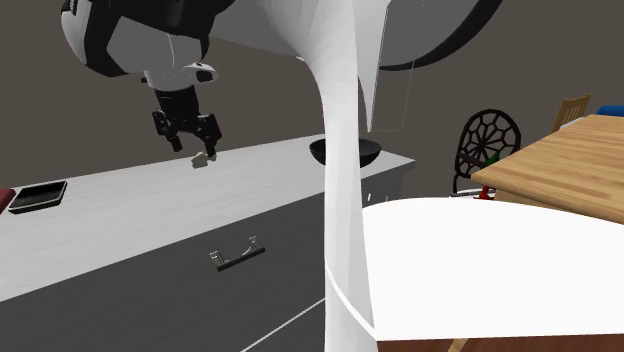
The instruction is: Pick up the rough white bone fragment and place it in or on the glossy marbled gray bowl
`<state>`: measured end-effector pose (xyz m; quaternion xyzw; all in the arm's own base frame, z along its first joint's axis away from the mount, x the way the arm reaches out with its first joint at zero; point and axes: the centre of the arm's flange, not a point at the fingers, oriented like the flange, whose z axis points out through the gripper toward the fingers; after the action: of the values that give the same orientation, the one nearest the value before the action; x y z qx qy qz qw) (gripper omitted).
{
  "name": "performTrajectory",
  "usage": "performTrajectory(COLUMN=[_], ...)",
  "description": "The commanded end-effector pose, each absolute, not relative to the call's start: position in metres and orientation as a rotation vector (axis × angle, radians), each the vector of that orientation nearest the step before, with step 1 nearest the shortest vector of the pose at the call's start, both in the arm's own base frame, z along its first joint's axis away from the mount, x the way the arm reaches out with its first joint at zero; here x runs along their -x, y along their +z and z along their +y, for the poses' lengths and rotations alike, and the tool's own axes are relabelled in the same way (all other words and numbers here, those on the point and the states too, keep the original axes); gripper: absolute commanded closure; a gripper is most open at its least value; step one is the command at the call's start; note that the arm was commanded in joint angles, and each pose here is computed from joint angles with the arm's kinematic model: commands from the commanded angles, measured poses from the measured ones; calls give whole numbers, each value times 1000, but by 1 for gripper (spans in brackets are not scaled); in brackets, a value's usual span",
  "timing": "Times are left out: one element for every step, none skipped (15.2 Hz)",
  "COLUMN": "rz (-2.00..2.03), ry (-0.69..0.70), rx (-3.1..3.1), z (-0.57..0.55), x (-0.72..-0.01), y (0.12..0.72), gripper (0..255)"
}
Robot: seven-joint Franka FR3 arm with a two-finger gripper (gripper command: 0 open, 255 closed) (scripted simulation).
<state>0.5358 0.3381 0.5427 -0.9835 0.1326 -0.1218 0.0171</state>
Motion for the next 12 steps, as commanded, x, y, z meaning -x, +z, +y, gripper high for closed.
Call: performTrajectory(rz=[412,412,412,412,412,412,412,412,412,412,412,412], ry=[-379,-379,-379,-379,-379,-379,-379,-379,-379,-379,-379,-379], rx=[3056,3056,3056,3056,3056,3056,3056,3057,3057,3056,3056,3056], z=[338,338,338,338,338,338,338,338,339,338,337,337], x=[-536,-536,-536,-536,-536,-536,-536,-536,-535,-535,-535,-535], y=[542,542,542,542,542,542,542,543,542,542,542,543], gripper=[0,0,0,0,0,255,255,255,255,255,255,255])
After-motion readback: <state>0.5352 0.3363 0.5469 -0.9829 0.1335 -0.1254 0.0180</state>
